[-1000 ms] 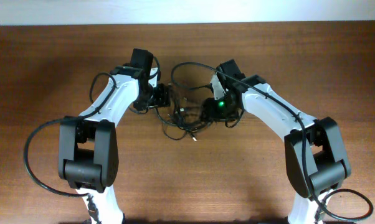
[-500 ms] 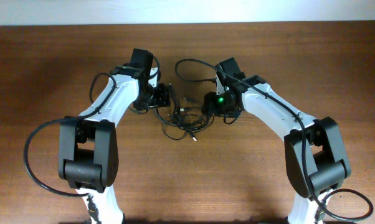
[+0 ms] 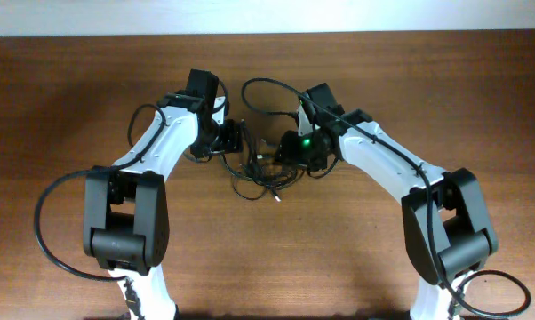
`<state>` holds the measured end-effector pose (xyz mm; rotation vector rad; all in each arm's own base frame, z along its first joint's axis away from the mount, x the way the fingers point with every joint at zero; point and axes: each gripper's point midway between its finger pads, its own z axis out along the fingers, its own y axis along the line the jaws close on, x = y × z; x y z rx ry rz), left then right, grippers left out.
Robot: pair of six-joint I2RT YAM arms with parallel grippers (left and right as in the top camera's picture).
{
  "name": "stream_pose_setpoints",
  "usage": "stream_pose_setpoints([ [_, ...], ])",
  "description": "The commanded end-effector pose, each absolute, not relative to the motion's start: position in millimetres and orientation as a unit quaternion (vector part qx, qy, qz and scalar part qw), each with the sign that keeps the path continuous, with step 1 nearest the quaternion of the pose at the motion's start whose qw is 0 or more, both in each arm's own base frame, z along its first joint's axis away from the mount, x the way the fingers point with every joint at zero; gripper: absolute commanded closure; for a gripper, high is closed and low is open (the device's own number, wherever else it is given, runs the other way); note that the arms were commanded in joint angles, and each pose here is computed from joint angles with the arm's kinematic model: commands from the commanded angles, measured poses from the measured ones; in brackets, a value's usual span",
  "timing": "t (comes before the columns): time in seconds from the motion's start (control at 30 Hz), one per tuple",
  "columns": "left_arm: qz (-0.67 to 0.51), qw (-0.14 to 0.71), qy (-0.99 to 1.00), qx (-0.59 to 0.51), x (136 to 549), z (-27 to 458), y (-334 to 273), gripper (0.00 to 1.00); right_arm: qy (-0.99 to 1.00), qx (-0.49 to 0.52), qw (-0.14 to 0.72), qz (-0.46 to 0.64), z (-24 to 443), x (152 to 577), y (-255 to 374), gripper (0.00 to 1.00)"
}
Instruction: Untangle cables
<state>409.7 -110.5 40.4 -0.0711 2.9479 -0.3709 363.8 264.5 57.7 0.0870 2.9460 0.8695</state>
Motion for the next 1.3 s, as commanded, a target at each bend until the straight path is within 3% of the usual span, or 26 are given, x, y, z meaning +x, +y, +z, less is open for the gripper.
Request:
stream_pose_setpoints([
  [0.0,-0.126,0.104,0.986,-0.021,415,54,-110,0.32,0.952,0.085,-0.008,0.294,55,353,274,0.57],
  [0.13,-0.126,0.104,0.986,-0.021,415,54,-110,0.33,0.950,0.109,-0.034,0.290,54,344,274,0.60],
  [0.17,-0.126,0.104,0.986,-0.021,415,54,-110,0.33,0.951,0.111,-0.043,0.284,52,339,273,0.71],
  [0.2,-0.126,0.104,0.986,-0.021,415,54,-110,0.33,0.952,0.109,-0.046,0.282,52,336,274,0.90],
  [0.23,-0.126,0.104,0.986,-0.021,415,54,-110,0.33,0.952,0.107,-0.047,0.282,52,335,275,0.96],
  [0.5,-0.127,0.105,0.986,-0.027,415,55,-110,0.39,0.969,0.074,-0.021,0.235,43,326,280,0.93],
  [0.53,-0.127,0.106,0.986,-0.027,416,55,-110,0.48,0.969,0.074,-0.022,0.236,43,326,280,0.93],
  [0.57,-0.127,0.106,0.986,-0.028,416,55,-110,0.64,0.969,0.067,-0.020,0.236,43,326,280,0.93],
  [0.63,-0.128,0.106,0.986,-0.028,416,55,-110,0.77,0.970,0.036,-0.016,0.241,43,325,281,0.96],
  [0.67,-0.127,0.106,0.986,-0.028,416,55,-110,0.71,0.968,0.019,-0.018,0.251,45,324,282,0.96],
  [0.7,-0.127,0.106,0.986,-0.028,416,55,-110,0.44,0.967,0.022,-0.019,0.253,45,326,280,0.96],
  [0.73,-0.127,0.106,0.986,-0.028,416,55,-110,0.39,0.967,0.024,-0.019,0.252,45,327,278,0.96],
  [0.83,-0.113,0.103,0.987,-0.058,416,53,-99,0.43,0.971,0.028,-0.007,0.237,43,332,272,0.96],
  [0.97,-0.184,0.087,0.976,-0.072,416,59,-99,0.44,0.972,0.024,-0.005,0.236,42,331,273,0.96],
  [1.07,-0.211,0.079,0.971,-0.085,414,62,-84,0.67,0.972,0.024,-0.006,0.235,42,331,273,0.96],
  [1.17,-0.219,0.077,0.969,-0.081,413,63,-85,0.79,0.974,0.025,0.000,0.227,41,333,270,0.96],
  [1.2,-0.219,0.076,0.969,-0.082,413,63,-85,1.00,0.974,0.025,0.001,0.225,41,333,269,0.96],
  [1.27,-0.219,0.077,0.969,-0.081,413,63,-86,1.00,0.974,0.025,0.001,0.225,41,333,269,0.96],
])
